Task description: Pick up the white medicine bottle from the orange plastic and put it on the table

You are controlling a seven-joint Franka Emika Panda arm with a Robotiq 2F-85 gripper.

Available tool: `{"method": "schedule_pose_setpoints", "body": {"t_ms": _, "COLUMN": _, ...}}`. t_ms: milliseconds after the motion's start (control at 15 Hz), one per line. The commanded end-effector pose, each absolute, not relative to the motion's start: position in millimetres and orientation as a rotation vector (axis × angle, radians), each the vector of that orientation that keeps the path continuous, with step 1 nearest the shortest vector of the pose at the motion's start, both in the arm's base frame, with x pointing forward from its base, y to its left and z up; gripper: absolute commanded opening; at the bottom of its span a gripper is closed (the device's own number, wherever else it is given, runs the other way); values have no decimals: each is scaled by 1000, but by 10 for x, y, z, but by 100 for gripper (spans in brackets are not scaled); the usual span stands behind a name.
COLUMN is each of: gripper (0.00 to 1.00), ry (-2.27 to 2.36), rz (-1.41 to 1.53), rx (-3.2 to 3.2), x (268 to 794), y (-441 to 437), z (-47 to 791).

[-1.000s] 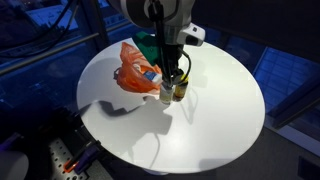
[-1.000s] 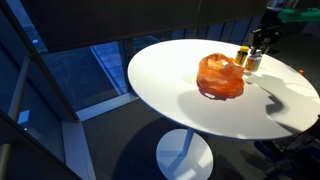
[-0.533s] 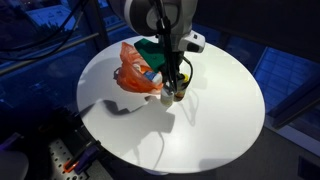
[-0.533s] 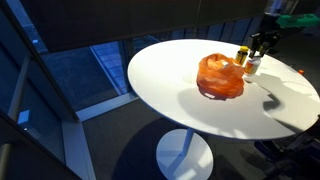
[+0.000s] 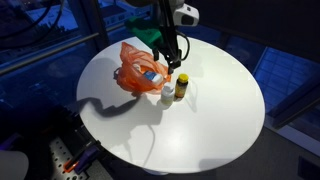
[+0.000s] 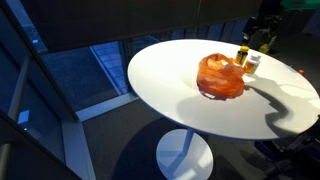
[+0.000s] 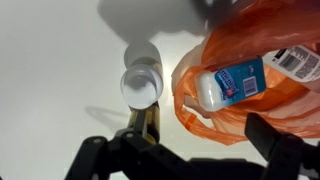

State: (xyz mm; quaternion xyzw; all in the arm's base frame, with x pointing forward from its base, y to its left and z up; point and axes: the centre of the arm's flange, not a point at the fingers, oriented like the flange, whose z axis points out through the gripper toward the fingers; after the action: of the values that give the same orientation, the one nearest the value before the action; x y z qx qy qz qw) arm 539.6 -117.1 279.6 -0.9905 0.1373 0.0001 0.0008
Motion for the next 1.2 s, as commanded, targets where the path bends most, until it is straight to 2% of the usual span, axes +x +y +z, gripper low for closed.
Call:
{"method": "schedule_pose_setpoints", "body": {"t_ms": 0, "gripper": 100, "ry": 252, "rz": 62, "rx": -3107, "x": 5307, "y": -811, "z": 3237}}
{"method": "schedule_pose_setpoints", "body": {"t_ms": 467, "gripper": 100, "ry": 81, "rz": 198, "rx": -3135, "x": 5051, "y": -291, "z": 3988}}
{"method": "schedule_pose_setpoints", "body": {"t_ms": 867, "gripper": 100, "ry": 263, "rz": 102, "rx": -3138, "x": 4938, "y": -184, "z": 4660}}
{"method": "schedule_pose_setpoints", "body": {"t_ms": 1133, "gripper": 100, "ry": 270, "rz": 64, "rx": -3123, "x": 4931, "y": -193, "z": 4666}}
